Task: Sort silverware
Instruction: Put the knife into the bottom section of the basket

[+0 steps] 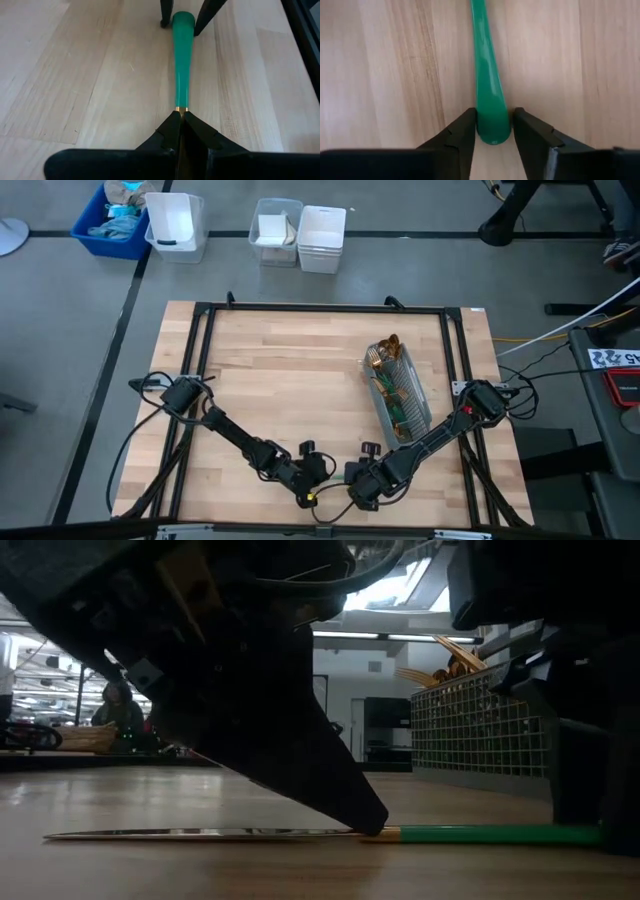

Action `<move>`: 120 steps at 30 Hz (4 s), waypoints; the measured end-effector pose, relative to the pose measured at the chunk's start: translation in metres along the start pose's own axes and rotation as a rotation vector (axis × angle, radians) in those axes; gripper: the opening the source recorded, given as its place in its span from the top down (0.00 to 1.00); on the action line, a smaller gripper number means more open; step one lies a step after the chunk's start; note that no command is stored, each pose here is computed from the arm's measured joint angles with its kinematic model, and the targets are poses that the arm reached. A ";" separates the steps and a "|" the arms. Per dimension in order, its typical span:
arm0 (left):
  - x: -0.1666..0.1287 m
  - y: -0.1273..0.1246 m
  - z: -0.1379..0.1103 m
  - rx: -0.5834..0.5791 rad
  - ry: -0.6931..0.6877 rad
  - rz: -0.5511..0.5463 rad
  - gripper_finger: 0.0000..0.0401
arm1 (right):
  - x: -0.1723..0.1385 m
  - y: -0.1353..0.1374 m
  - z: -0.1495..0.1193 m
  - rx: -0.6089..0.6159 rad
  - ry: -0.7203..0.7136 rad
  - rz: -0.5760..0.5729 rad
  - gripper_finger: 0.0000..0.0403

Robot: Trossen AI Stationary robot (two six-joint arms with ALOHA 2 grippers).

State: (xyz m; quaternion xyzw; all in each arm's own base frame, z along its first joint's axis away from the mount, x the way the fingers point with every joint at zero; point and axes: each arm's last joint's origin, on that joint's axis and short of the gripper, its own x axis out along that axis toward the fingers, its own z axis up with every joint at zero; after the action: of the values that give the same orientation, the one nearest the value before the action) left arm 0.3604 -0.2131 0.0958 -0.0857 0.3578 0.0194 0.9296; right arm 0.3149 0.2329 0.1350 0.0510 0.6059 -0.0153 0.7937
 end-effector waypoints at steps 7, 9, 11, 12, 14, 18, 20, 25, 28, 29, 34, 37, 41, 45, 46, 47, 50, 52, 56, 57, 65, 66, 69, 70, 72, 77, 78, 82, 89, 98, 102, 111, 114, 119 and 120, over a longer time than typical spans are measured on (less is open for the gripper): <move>-0.002 -0.006 0.003 0.136 -0.050 -0.039 0.97 | 0.000 0.001 0.000 -0.006 0.008 0.012 0.82; -0.004 -0.006 0.005 0.153 -0.057 -0.043 0.97 | 0.000 0.001 0.000 0.000 0.009 0.017 0.84; -0.005 -0.008 0.006 0.156 -0.060 -0.055 0.97 | 0.000 0.002 0.000 0.002 0.008 0.028 0.85; -0.005 -0.007 0.006 0.156 -0.060 -0.053 0.97 | 0.001 0.002 0.000 0.002 0.009 0.032 0.85; -0.005 -0.008 0.006 0.157 -0.060 -0.055 0.97 | 0.001 0.002 0.000 0.006 0.021 0.050 0.86; -0.006 -0.010 0.005 0.184 -0.065 -0.056 0.97 | 0.001 0.003 0.000 0.006 0.032 0.066 0.90; -0.007 -0.011 0.004 0.190 -0.067 -0.058 0.97 | 0.001 0.003 0.000 0.006 0.031 0.068 0.93; -0.007 -0.012 0.004 0.191 -0.068 -0.059 0.97 | 0.000 0.003 0.001 0.006 0.018 0.066 0.97; -0.007 -0.012 0.005 0.189 -0.071 -0.058 0.97 | -0.002 0.005 0.003 -0.001 0.012 0.073 0.97; -0.007 -0.012 0.005 0.189 -0.071 -0.056 0.97 | -0.002 0.005 0.004 -0.012 0.012 0.079 0.97; -0.007 -0.011 0.004 0.194 -0.061 -0.050 0.97 | -0.001 0.007 0.005 -0.018 0.007 0.112 0.89; -0.007 -0.010 0.003 0.193 -0.042 -0.039 0.97 | -0.002 0.007 0.005 -0.017 0.005 0.115 0.81; -0.008 -0.008 0.002 0.168 -0.011 -0.018 0.97 | -0.001 0.007 0.008 -0.010 -0.002 0.128 0.73; -0.008 -0.007 0.001 0.162 -0.005 -0.012 0.97 | -0.007 0.008 0.014 -0.007 0.002 0.127 0.71; -0.008 -0.007 0.001 0.162 -0.004 -0.012 0.97 | -0.010 0.009 0.016 -0.010 0.005 0.125 0.71; -0.008 -0.007 0.001 0.161 -0.004 -0.012 0.97 | -0.014 0.011 0.018 -0.024 0.006 0.122 0.71; -0.008 -0.007 0.001 0.160 -0.003 -0.011 0.97 | -0.028 0.015 0.026 -0.088 0.006 0.116 0.73; -0.008 -0.007 0.001 0.160 -0.003 -0.011 0.97 | -0.032 0.015 0.028 -0.106 -0.007 0.091 0.74; -0.008 -0.007 0.001 0.160 -0.001 -0.012 0.97 | -0.033 0.014 0.029 -0.106 -0.031 0.052 0.75; -0.008 -0.007 0.001 0.160 -0.001 -0.012 0.97 | -0.033 0.014 0.028 -0.106 -0.027 0.053 0.75; -0.008 -0.007 0.000 0.160 0.001 -0.013 0.97 | -0.019 0.005 0.016 -0.015 0.032 0.017 0.75; -0.008 -0.007 0.000 0.160 0.002 -0.013 0.97 | -0.018 0.004 0.014 -0.015 0.037 0.012 0.75; -0.008 -0.007 0.000 0.161 0.003 -0.012 0.97 | -0.016 0.005 0.013 -0.012 0.052 0.042 0.75; -0.008 -0.007 0.000 0.161 0.003 -0.012 0.97 | -0.015 0.005 0.013 -0.011 0.057 0.062 0.75; -0.008 -0.007 0.000 0.161 0.003 -0.012 0.97 | -0.016 0.007 0.013 -0.010 0.060 0.083 0.75; -0.008 -0.007 0.000 0.161 0.004 -0.013 0.97 | -0.016 0.006 0.014 -0.009 0.060 0.088 0.75; -0.008 -0.007 0.000 0.161 0.004 -0.013 0.97 | -0.016 0.006 0.014 -0.009 0.059 0.088 0.75; -0.008 -0.007 0.000 0.161 0.005 -0.012 0.97 | -0.016 0.006 0.014 -0.006 0.052 0.080 0.75; -0.007 -0.007 -0.001 0.158 0.005 -0.012 0.97 | -0.013 0.005 0.013 0.024 0.049 0.083 0.75; -0.007 -0.007 -0.001 0.159 0.007 -0.013 0.97 | -0.005 0.002 0.009 0.066 0.053 0.138 0.75; -0.007 -0.007 -0.001 0.159 0.006 -0.012 0.97 | -0.004 0.003 0.010 0.069 0.033 0.129 0.75; -0.007 -0.007 -0.001 0.159 0.006 -0.012 0.97 | -0.004 0.003 0.012 0.083 0.063 0.173 0.75; -0.007 -0.007 -0.001 0.159 0.006 -0.012 0.97 | -0.004 0.003 0.012 0.077 0.062 0.172 0.75; -0.007 -0.007 -0.001 0.159 0.007 -0.013 0.97 | -0.004 0.003 0.013 0.081 0.070 0.184 0.71; -0.007 -0.007 -0.001 0.159 0.007 -0.013 0.97 | -0.004 0.003 0.013 0.082 0.074 0.191 0.69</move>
State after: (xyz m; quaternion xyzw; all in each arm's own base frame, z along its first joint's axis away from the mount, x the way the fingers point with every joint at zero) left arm 0.3550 -0.2195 0.1009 -0.0141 0.3608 -0.0153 0.9324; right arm 0.3264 0.2349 0.1425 0.1414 0.6259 0.0373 0.7660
